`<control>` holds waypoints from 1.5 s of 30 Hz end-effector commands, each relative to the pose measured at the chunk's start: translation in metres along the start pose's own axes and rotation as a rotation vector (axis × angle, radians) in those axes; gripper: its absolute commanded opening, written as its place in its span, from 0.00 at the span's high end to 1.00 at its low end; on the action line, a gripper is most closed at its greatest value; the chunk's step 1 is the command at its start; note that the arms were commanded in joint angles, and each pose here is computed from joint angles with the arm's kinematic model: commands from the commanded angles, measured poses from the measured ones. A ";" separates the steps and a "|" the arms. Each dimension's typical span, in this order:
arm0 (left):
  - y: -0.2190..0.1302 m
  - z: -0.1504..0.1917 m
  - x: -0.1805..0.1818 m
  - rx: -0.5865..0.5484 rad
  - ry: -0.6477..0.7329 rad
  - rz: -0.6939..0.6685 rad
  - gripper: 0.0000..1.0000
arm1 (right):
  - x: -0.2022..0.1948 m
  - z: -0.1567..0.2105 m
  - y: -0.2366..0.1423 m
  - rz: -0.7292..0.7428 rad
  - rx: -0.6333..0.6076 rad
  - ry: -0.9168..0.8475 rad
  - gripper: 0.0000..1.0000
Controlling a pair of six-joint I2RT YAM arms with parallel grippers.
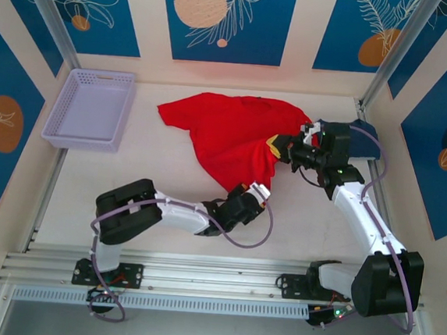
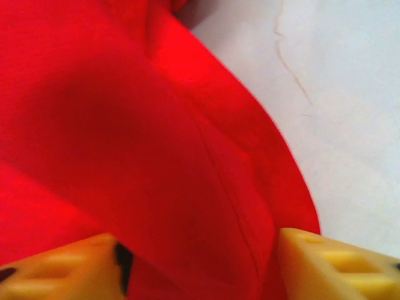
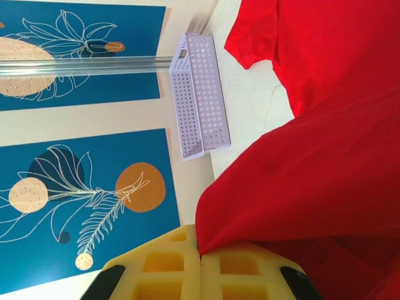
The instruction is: Fold the inside-out t-shirt
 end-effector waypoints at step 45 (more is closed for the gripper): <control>-0.146 -0.083 0.172 -0.004 -0.330 0.254 1.00 | -0.091 0.103 0.002 0.247 0.110 -0.971 0.48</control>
Point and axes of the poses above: each hand's point on the last joint's axis, 136 mm out from that joint toward the fingers, its own y axis out along the fingers, its own x axis along the line the jaws close on, z = x × y, the point moved 5 cm from there along -y, back along the fingers, and after that the axes turned 9 degrees about y, right-handed, at the moved point
